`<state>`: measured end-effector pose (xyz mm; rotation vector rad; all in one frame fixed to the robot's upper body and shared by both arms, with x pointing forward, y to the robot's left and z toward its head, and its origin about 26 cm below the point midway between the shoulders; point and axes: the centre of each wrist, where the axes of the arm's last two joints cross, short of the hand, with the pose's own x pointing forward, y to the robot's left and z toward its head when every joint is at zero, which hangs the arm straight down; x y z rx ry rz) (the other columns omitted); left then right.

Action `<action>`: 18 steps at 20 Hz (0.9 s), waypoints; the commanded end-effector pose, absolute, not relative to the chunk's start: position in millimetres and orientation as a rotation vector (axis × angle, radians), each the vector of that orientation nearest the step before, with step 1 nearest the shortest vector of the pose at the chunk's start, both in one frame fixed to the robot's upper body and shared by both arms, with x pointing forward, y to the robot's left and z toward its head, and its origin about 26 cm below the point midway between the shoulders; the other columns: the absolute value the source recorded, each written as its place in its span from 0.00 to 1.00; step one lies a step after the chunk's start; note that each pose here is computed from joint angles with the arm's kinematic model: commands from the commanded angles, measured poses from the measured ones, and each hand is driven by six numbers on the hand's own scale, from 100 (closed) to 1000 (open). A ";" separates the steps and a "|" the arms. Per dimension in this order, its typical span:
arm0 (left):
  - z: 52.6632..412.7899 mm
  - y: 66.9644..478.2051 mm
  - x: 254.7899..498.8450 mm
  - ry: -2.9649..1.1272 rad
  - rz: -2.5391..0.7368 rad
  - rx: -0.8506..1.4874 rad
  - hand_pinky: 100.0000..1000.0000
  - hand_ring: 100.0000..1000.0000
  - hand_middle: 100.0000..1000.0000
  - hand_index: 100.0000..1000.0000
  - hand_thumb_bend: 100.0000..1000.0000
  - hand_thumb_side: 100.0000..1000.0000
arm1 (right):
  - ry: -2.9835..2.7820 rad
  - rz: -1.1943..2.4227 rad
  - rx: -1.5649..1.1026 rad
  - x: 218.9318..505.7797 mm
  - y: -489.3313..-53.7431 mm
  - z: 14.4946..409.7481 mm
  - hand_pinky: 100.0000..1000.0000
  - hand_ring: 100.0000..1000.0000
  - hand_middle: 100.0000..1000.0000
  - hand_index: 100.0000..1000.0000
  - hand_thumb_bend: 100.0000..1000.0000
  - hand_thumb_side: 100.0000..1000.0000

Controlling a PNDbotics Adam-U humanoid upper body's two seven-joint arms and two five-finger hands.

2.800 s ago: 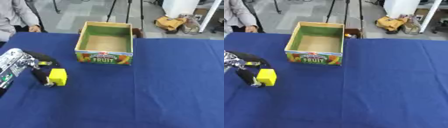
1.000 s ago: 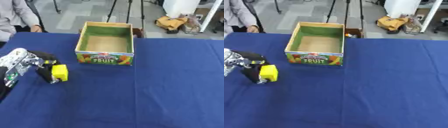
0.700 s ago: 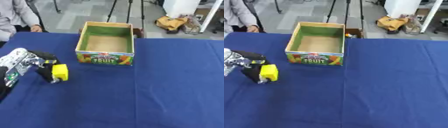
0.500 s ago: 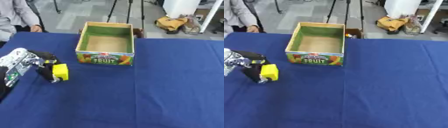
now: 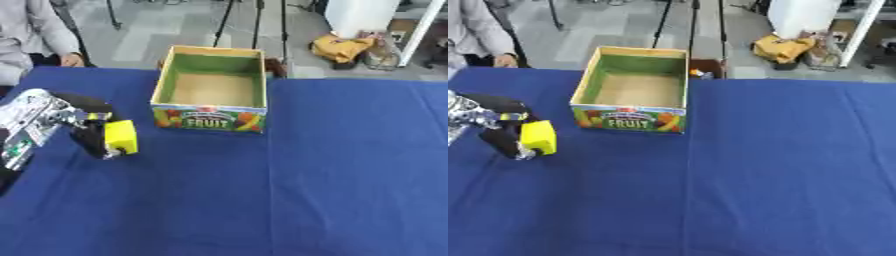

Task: Pick up objects on the table and place them in the box.

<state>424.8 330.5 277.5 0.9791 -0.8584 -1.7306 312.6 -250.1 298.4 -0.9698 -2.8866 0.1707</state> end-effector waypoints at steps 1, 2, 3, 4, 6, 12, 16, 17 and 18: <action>309.2 333.6 414.6 -0.911 -1.700 1.053 0.63 0.65 0.65 0.79 0.03 0.59 | -2.909 0.167 -0.987 308.8 -251.3 305.5 0.76 0.84 0.76 0.86 0.00 0.91; 312.6 332.0 412.8 -0.924 -1.699 1.056 0.63 0.65 0.65 0.78 0.03 0.59 | -2.910 0.168 -0.987 308.8 -251.3 305.4 0.76 0.84 0.76 0.86 0.00 0.91; 316.7 330.2 410.8 -0.938 -1.698 1.062 0.63 0.65 0.64 0.78 0.02 0.59 | -2.910 0.168 -0.987 308.8 -251.3 305.4 0.76 0.84 0.76 0.86 0.00 0.91; 320.2 328.5 409.0 -0.950 -1.696 1.066 0.63 0.65 0.64 0.78 0.02 0.59 | -2.910 0.169 -0.987 308.8 -251.3 305.4 0.76 0.84 0.76 0.86 0.00 0.91; 329.6 324.8 404.8 -0.979 -1.691 1.085 0.63 0.64 0.64 0.78 0.01 0.59 | -2.910 0.170 -0.986 308.8 -251.4 305.2 0.76 0.84 0.76 0.86 0.00 0.90; 356.7 315.4 395.4 -1.048 -1.672 1.150 0.63 0.64 0.63 0.77 0.00 0.60 | -2.907 0.182 -0.989 308.7 -251.9 304.7 0.76 0.84 0.76 0.86 0.00 0.90; 373.3 306.9 393.3 -1.099 -1.659 1.183 0.63 0.64 0.62 0.77 0.00 0.60 | -2.906 0.191 -0.988 308.7 -252.0 304.3 0.76 0.84 0.76 0.86 0.00 0.90; 377.3 304.5 393.7 -1.112 -1.653 1.189 0.63 0.64 0.62 0.77 0.00 0.60 | -2.905 0.193 -0.989 308.7 -252.0 304.2 0.76 0.84 0.76 0.86 0.00 0.90; 380.9 302.2 394.6 -1.124 -1.647 1.193 0.63 0.64 0.62 0.77 0.00 0.60 | -2.905 0.195 -0.989 308.6 -252.1 304.2 0.76 0.84 0.76 0.86 0.00 0.90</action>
